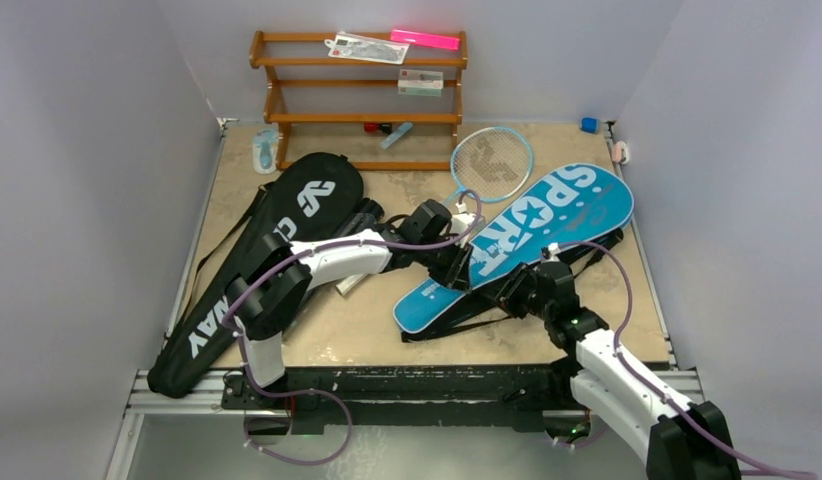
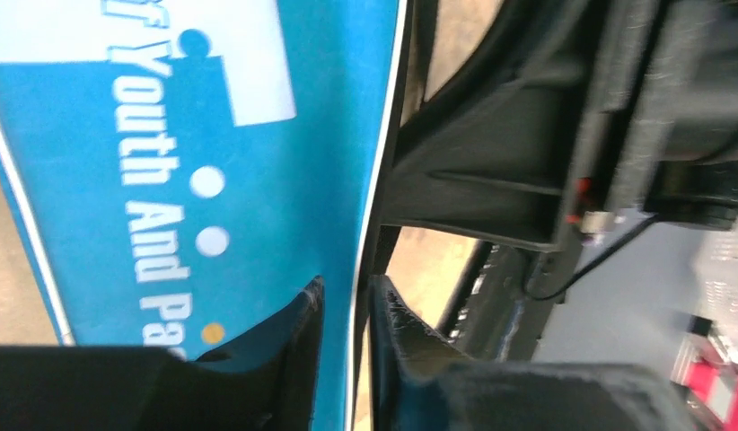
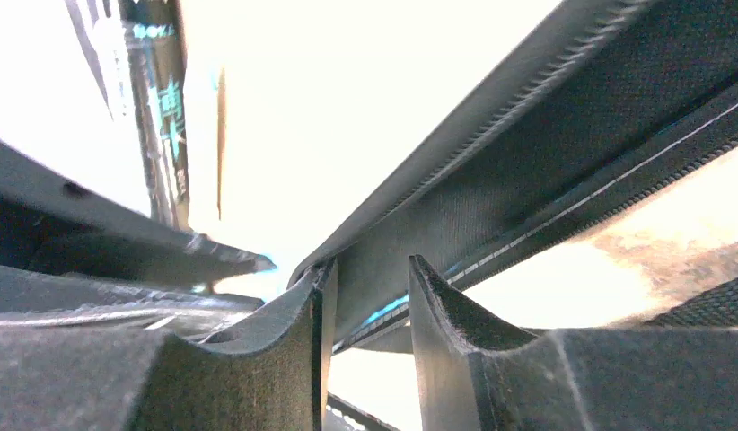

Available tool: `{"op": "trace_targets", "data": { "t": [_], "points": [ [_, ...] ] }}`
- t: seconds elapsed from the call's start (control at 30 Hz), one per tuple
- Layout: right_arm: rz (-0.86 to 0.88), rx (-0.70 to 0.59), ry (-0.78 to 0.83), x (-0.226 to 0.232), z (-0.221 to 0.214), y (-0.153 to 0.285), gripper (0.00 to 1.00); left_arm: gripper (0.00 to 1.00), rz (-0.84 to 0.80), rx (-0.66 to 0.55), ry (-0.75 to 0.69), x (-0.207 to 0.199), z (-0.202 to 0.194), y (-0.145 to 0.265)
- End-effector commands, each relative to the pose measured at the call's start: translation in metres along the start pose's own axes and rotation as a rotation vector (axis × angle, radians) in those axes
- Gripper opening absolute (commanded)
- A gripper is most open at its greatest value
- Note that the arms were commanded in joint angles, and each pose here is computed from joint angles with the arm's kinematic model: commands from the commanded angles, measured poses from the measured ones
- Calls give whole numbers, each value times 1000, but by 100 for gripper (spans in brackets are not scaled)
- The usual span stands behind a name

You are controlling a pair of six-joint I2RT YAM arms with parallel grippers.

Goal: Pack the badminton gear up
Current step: Place the racket in the racket bag, then pick up the racket from the center of the board.

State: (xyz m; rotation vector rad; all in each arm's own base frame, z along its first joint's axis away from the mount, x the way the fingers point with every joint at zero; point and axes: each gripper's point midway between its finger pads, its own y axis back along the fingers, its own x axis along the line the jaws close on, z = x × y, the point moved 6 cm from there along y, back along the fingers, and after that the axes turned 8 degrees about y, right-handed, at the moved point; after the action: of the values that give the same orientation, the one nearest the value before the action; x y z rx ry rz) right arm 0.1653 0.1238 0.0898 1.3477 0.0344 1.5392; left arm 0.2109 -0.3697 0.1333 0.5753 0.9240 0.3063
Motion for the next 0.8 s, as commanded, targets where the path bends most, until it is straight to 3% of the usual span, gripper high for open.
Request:
{"op": "trace_targets", "data": {
  "t": [0.0,0.1,0.37,0.57,0.77],
  "points": [
    [113,-6,167,25,12,8,38,32,143,-34,-62,14,3,10],
    [83,-14,174,24,15,7,38,51,223,-132,-111,7,14,34],
    [73,-20,183,25,18,6,38,69,744,-306,-199,45,37,93],
    [113,-25,198,30,19,8,38,72,1067,-227,-217,94,48,92],
    [153,-47,223,37,21,13,38,72,1089,-162,-232,122,62,66]
  ]
}}
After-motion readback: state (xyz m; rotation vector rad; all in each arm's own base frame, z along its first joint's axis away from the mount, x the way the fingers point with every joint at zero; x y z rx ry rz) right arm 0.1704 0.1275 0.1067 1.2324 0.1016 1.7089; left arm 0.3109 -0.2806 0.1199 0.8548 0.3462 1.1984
